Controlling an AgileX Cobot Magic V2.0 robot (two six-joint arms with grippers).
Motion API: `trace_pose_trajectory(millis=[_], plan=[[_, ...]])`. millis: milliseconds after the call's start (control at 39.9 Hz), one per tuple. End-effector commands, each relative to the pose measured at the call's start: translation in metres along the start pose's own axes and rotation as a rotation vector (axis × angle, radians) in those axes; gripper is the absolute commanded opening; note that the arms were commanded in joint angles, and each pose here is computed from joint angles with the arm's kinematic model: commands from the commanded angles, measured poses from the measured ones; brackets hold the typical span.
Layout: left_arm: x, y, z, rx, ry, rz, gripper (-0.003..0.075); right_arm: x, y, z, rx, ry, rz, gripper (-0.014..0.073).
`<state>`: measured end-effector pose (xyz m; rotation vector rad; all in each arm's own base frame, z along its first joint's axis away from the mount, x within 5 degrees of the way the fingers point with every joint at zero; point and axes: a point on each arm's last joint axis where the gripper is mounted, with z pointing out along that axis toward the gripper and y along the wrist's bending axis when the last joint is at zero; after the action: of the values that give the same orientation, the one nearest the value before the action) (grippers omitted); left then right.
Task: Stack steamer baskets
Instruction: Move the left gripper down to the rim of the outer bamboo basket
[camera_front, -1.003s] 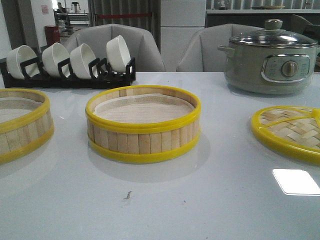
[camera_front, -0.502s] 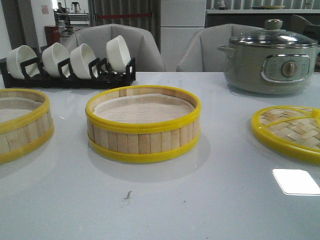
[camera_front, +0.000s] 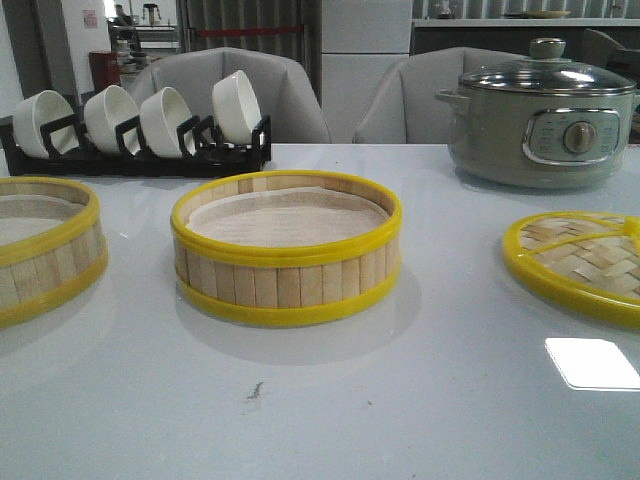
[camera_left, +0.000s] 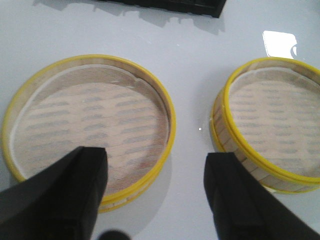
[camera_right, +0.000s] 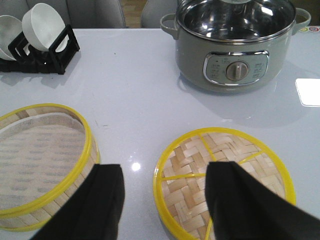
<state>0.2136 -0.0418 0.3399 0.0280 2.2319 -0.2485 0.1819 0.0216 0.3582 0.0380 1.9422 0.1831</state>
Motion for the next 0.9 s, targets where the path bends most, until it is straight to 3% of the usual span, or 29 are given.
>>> trace_pose_trajectory(millis=[0, 201, 878], plan=[[-0.014, -0.017, 0.003, 0.070, -0.093, 0.027, 0.0486, -0.021, 0.003, -0.007, -0.021, -0.142, -0.017, 0.0476], [-0.009, -0.031, 0.028, 0.105, -0.034, 0.059, 0.0486, -0.018, 0.003, -0.007, -0.016, -0.110, -0.017, 0.0476], [-0.013, -0.030, 0.129, 0.003, 0.115, 0.225, 0.0486, -0.014, 0.002, -0.006, -0.009, -0.068, -0.017, 0.0476]])
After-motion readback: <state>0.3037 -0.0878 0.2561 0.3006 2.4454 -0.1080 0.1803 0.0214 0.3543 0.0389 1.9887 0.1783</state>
